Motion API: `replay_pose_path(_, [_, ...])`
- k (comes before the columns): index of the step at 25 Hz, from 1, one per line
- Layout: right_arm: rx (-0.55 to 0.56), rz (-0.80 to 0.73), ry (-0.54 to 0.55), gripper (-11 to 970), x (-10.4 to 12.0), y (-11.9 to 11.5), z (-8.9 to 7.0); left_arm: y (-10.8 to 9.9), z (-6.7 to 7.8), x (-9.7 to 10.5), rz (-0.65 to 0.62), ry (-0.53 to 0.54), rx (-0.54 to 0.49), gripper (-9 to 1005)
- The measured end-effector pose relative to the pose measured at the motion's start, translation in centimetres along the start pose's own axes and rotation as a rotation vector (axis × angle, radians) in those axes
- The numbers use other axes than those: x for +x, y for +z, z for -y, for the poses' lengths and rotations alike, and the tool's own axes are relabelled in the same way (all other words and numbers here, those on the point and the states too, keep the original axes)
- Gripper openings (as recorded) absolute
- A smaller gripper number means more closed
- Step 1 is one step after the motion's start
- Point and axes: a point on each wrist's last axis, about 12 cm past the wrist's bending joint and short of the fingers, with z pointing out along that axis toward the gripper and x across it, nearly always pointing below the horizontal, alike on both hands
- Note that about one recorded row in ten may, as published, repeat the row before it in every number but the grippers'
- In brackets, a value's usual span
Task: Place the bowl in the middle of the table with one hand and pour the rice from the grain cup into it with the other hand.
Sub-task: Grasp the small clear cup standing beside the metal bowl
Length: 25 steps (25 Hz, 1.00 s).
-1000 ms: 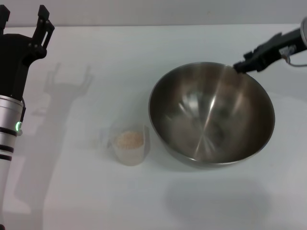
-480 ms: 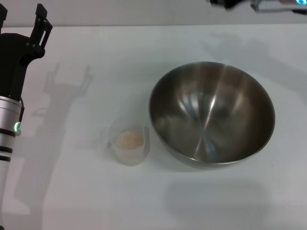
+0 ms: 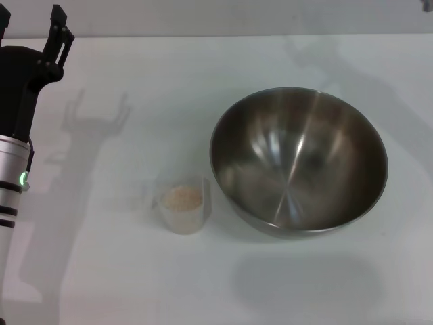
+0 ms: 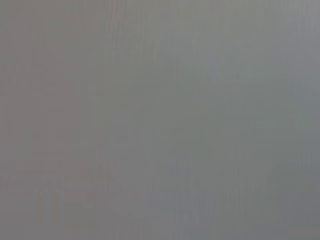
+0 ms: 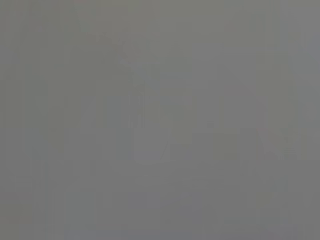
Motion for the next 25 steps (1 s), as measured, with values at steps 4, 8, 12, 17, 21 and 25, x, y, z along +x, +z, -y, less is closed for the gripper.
replay_pose_path(4, [0.033,0.047,-0.060,419,-0.1,-1.2,0.1,0.1,0.0,0.0,0.001,0.002,0.001,837])
replay_pose_path(8, [0.062,0.071,-0.138,419,0.3,-2.8,0.2,0.1,-0.1,0.0,0.002,0.003,0.001,837])
replay_pose_path(12, [0.119,0.124,-0.205,419,0.6,-4.8,0.6,0.0,-0.1,0.0,0.001,0.003,0.000,837])
replay_pose_path(17, [0.246,0.217,-0.271,420,1.5,-7.8,1.4,-0.1,-0.1,0.0,-0.001,0.002,0.000,837])
replay_pose_path(21, [0.405,0.292,-0.223,420,3.5,-10.4,2.2,-0.2,0.0,0.1,-0.004,0.001,0.004,837])
replay_pose_path(25, [0.545,0.329,-0.107,420,7.1,-12.9,2.6,-0.5,0.0,0.1,-0.010,0.002,0.002,837])
